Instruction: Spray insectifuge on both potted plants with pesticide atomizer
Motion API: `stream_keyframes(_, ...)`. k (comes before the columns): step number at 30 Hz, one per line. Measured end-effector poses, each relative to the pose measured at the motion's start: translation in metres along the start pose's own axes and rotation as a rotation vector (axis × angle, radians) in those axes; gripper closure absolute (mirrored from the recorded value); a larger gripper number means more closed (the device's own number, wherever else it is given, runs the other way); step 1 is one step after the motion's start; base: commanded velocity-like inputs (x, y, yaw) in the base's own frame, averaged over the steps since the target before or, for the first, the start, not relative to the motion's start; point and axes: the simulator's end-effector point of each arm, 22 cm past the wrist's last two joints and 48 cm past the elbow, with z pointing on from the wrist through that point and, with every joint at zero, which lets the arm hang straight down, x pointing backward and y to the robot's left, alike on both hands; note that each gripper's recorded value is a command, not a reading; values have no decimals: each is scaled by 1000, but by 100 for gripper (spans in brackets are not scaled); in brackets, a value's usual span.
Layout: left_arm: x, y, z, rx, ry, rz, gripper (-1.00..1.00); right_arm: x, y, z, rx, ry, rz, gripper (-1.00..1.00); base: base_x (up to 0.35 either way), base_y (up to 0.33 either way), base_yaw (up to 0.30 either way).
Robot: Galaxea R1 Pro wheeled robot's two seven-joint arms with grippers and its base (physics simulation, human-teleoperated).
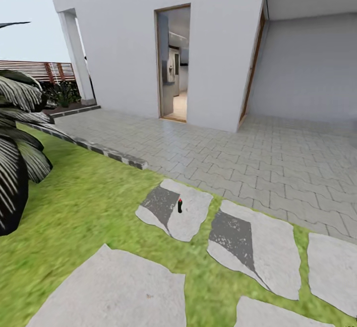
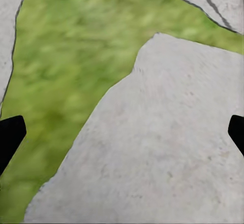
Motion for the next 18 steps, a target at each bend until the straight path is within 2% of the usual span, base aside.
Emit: stream_keyframes(18,1,0,0,0,1,0,-100,0,0,0,0,0,0,-100,296,216,-277)
